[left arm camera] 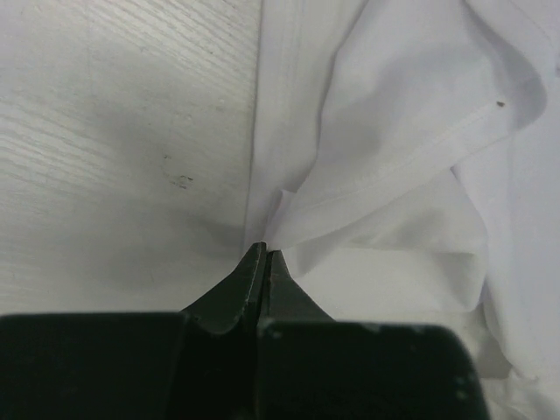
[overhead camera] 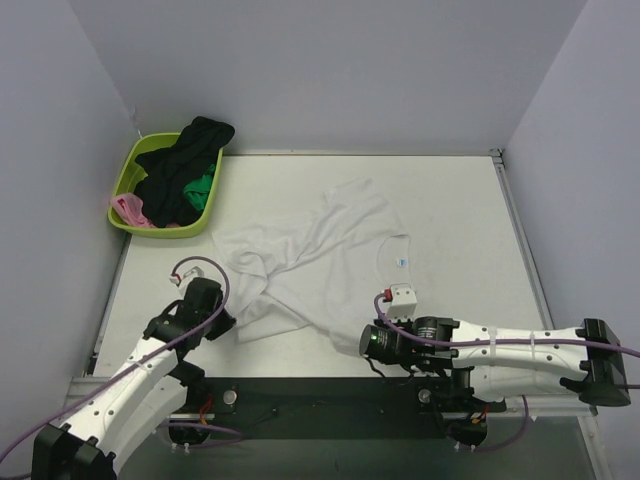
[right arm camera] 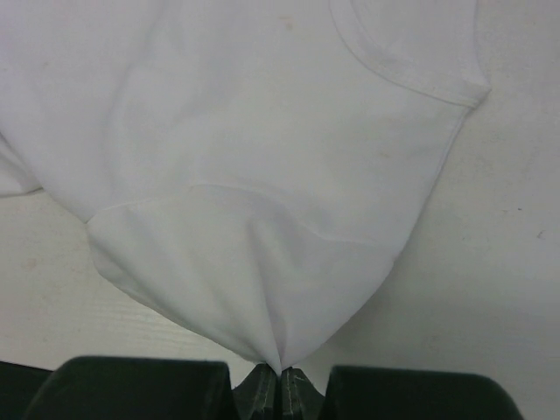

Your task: Fold and stack the t-shirts

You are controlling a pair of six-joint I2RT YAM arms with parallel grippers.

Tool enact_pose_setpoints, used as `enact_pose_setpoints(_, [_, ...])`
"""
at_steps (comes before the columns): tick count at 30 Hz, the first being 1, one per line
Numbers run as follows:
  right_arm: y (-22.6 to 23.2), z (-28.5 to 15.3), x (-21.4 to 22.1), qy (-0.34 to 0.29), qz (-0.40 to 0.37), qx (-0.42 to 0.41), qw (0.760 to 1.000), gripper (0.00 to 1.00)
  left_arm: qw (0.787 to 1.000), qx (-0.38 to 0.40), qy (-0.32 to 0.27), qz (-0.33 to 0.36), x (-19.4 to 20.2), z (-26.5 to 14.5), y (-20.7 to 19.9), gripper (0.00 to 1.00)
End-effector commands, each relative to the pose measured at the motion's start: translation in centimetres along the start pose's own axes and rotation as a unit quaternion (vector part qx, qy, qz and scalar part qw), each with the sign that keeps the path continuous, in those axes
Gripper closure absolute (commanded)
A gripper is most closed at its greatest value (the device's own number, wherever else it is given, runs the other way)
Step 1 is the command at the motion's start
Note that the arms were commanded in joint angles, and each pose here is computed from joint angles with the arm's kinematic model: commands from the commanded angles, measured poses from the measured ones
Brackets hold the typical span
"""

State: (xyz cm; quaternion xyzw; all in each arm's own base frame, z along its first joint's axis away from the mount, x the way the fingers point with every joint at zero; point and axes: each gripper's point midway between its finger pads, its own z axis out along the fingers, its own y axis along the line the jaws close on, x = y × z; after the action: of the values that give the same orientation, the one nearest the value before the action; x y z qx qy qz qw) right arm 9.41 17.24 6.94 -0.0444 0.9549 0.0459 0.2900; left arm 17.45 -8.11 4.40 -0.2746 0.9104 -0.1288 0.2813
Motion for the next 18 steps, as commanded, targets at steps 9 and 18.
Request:
enact_pose_setpoints(9, [-3.1,-1.3,-2.2,-0.036,0.001,0.035,0.999,1.00,0.994,-0.001,-0.104,-0.023,-6.2,1.0,-3.6,1.00])
enact_pose_setpoints(18, [-4.1,-1.1,-1.9,-0.037,0.013,0.037,0.999,1.00,0.991,0.007,-0.132,-0.018,-10.0,0.8,-7.3,1.00])
